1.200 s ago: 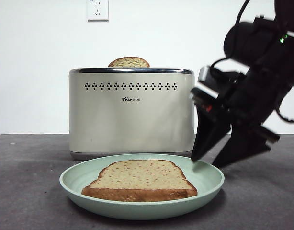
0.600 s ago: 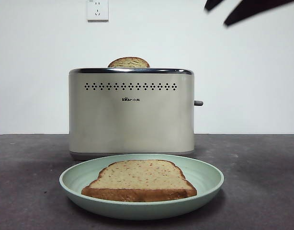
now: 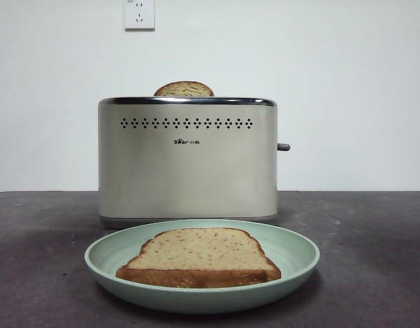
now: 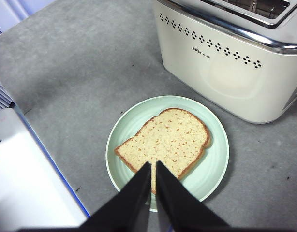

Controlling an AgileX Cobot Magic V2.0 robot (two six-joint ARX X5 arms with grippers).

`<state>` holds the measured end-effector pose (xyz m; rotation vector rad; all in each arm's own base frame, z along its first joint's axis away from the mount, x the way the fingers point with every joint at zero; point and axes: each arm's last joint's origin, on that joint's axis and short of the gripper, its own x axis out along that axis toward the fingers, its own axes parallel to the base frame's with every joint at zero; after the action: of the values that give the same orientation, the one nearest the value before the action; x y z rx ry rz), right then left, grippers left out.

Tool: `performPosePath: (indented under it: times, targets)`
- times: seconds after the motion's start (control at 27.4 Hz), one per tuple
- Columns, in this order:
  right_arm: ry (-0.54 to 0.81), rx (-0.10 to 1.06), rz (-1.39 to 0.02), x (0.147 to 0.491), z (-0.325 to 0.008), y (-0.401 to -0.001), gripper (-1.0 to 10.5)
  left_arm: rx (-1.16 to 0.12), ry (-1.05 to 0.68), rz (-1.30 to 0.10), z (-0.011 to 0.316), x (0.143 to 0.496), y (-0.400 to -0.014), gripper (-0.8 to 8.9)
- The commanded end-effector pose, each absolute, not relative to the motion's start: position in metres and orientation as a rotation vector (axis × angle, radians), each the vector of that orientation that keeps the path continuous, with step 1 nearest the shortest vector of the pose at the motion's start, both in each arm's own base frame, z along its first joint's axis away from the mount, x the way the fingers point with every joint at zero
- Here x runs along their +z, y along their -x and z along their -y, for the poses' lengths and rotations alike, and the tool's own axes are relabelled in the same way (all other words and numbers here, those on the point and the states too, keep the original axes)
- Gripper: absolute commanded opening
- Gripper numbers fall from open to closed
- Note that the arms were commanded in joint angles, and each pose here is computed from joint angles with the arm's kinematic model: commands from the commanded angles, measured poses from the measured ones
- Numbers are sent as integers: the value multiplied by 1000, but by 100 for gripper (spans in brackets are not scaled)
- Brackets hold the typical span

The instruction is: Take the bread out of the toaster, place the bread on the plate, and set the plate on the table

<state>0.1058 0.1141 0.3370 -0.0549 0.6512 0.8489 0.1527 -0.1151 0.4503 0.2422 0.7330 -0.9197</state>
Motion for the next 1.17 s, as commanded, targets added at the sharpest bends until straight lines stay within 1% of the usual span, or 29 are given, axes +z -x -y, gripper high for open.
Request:
performPosePath:
  times: [0.04,0.8,0.95,1.09,1.17]
  targets:
    - [45,859,-640,342,-116,-106,3,-924,-241,-702,116,457,-151,4]
    - [42,859,-631,343,-115,-104,3,-922,-232,-680,117,459,-153,4]
    - [42,860,-631,343,-115,-104,3,-888,-228,-594,106,466,-153,4]
    - [42,860,-631,343,-115,-104,3,-796,-194,-378,85,476,-151,4]
    - [42,859,-631,343,-115,-104,3,-729,-171,-262,72,477,-147,4]
